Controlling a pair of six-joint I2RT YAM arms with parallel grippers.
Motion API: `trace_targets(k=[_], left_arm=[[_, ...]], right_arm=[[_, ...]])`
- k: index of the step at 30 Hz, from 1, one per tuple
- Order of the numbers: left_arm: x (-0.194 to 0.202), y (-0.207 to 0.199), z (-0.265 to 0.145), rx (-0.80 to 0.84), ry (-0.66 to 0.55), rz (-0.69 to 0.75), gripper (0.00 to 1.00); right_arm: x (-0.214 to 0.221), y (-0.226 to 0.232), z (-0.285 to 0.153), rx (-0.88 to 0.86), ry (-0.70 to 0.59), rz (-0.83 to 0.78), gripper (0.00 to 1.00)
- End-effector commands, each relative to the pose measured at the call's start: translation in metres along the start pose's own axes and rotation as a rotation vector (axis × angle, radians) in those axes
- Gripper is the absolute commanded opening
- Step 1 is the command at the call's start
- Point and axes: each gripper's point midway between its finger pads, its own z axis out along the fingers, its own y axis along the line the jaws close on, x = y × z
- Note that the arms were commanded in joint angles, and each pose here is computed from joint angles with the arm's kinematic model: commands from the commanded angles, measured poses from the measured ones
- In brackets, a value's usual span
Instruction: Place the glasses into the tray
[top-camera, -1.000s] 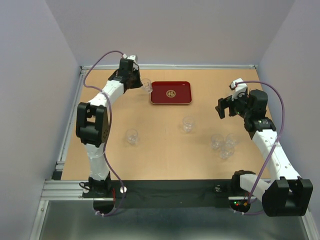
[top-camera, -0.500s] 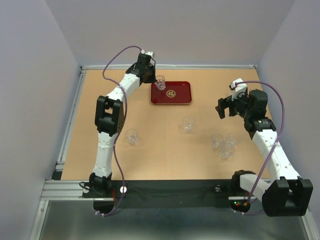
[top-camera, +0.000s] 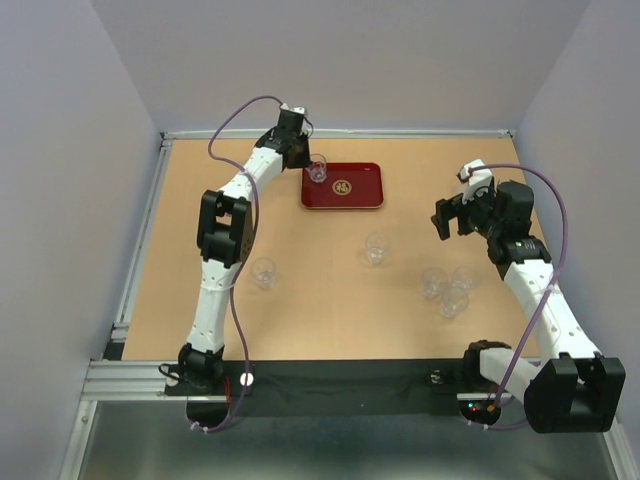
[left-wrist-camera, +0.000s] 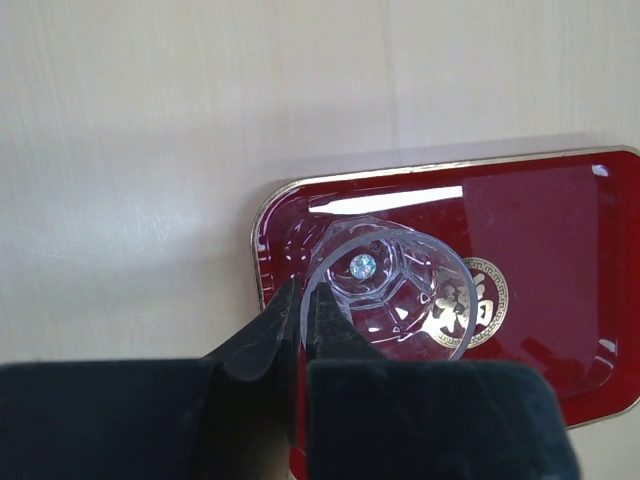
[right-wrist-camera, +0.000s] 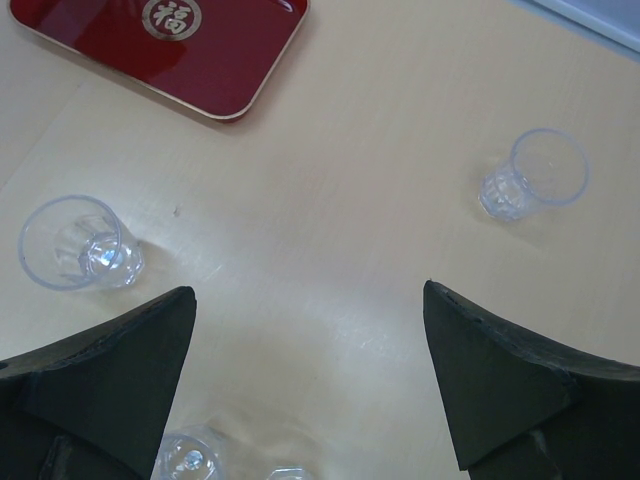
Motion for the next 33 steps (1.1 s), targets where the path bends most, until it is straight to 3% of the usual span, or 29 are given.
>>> trace_targets(k=[1,16,23,24,32,33], left_arm=[[-0.040,-0.010,-0.018,-0.002,-0.095,-0.005,0.13],[-0.072,-0.020,-0.047,0.011,-0.173,0.017,0.46],[-0.115,-0.038,-0.122,0.074,-0.316,0.064,0.60],[-0.134,-0.042,-0.153,0.091,-0.389,0.065,0.64],[-0.110,-0.013,-0.228,0.027,-0.498,0.103,0.75],[-0.118,-0.013,-0.259,0.033,-0.564,0.114,0.77]], right_arm=[[-0.005,-0.004,-0.003,0.023,-0.024,-0.022,1.00],[-0.003,-0.005,-0.003,0.029,-0.016,-0.025,1.00],[0.002,0.000,-0.001,-0.002,-0.013,-0.043,1.00],[0.002,0.004,-0.001,-0.025,-0.018,-0.052,1.00],[0.006,0.038,-0.002,-0.209,-0.055,-0.081,1.00],[0.007,0.046,-0.002,-0.256,-0.065,-0.092,1.00]])
